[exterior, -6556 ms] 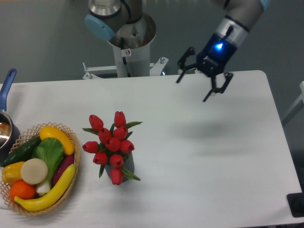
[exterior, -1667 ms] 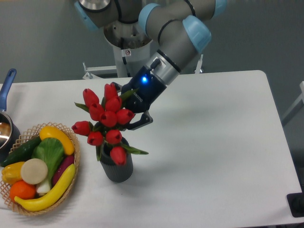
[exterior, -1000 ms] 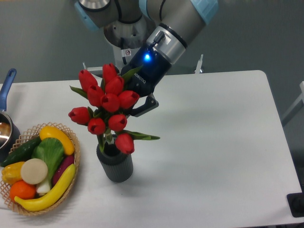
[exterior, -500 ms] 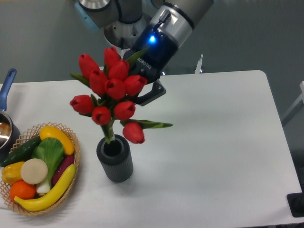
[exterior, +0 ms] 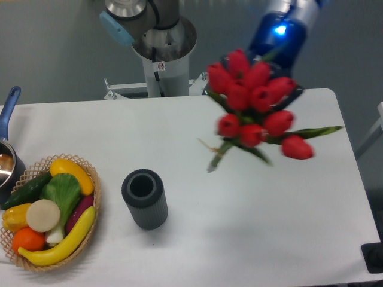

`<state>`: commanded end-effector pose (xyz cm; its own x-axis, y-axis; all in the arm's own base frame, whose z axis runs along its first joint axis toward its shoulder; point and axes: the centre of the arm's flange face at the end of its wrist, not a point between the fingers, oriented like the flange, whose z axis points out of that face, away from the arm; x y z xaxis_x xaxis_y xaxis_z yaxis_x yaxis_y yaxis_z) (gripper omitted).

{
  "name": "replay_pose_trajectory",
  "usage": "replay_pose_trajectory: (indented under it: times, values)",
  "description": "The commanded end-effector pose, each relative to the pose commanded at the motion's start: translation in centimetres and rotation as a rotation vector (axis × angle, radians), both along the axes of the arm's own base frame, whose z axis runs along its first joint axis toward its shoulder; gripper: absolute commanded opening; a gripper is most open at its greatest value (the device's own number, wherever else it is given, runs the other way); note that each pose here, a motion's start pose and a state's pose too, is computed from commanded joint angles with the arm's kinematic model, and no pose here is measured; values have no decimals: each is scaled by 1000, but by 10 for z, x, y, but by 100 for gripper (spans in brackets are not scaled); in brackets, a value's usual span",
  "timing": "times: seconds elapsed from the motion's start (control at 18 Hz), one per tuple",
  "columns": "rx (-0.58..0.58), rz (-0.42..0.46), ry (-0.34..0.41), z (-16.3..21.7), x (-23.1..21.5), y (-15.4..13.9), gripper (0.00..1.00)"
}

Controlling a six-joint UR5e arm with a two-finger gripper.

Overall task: Pick up the flowers from the vase
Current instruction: 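Lift the gripped tulip bouquet up out of the grey vase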

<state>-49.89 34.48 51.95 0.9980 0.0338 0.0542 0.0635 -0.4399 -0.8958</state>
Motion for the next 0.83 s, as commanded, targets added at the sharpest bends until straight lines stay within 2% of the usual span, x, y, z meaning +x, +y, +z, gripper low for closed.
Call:
replay_pose_trajectory:
  times: [0.28,0.83]
  values:
    - [-11,16,-2,-27,-27,-15,41]
    - [-11,46,2,-32,-40,-35,41]
